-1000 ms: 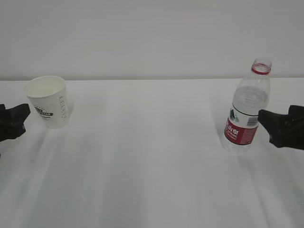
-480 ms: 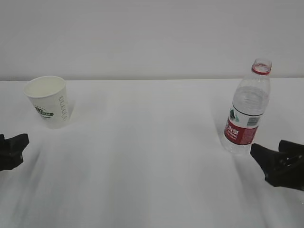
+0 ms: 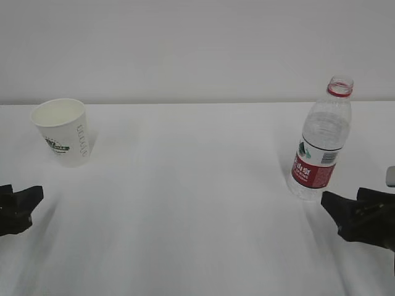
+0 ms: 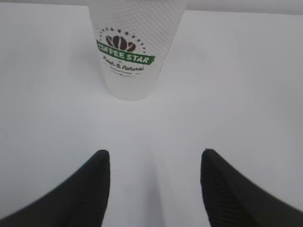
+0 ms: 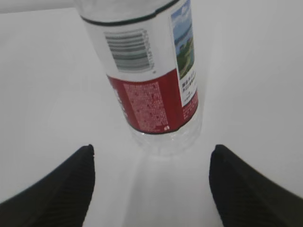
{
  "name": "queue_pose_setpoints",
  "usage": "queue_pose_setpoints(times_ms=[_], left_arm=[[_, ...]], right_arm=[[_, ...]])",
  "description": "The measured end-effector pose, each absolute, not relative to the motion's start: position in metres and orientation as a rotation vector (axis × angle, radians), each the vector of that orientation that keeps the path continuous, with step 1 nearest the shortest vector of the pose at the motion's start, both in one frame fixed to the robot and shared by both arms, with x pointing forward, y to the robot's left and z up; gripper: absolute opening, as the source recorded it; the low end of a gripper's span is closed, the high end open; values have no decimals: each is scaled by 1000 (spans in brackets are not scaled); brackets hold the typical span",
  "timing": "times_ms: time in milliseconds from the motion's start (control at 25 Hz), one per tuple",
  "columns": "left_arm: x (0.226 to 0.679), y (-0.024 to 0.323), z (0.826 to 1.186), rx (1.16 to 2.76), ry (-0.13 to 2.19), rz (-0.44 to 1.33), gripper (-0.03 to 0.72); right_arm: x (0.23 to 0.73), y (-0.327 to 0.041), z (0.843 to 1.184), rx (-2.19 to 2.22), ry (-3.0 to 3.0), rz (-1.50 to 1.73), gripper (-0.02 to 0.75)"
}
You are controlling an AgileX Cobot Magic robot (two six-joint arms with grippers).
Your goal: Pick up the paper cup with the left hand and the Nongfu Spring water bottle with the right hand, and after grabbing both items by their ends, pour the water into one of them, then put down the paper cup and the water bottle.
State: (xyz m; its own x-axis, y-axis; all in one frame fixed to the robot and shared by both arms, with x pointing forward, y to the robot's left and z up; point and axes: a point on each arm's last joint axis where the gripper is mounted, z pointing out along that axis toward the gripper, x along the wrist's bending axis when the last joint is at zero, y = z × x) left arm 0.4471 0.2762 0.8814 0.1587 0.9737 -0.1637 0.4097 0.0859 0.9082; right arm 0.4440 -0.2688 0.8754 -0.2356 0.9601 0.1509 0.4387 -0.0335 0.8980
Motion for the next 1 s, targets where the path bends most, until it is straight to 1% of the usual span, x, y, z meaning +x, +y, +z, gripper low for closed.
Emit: queue_pose_setpoints(times_ms=[200,480,640,1000], left_arm=[[446,272,881,1515,1364,717,442],[445,271,882,1523,1350,708,442],[445,271,882,1521,1348,709,442],[445,271,882,1522,1346,708,442]], right_arm=[[461,-269,880,1441,1653,1263,577],[486,-268,870,1436,1651,1265,651],[493,-266,864,1419,1683,1277,659],[511,-262,870,1341,1677,1326,661]])
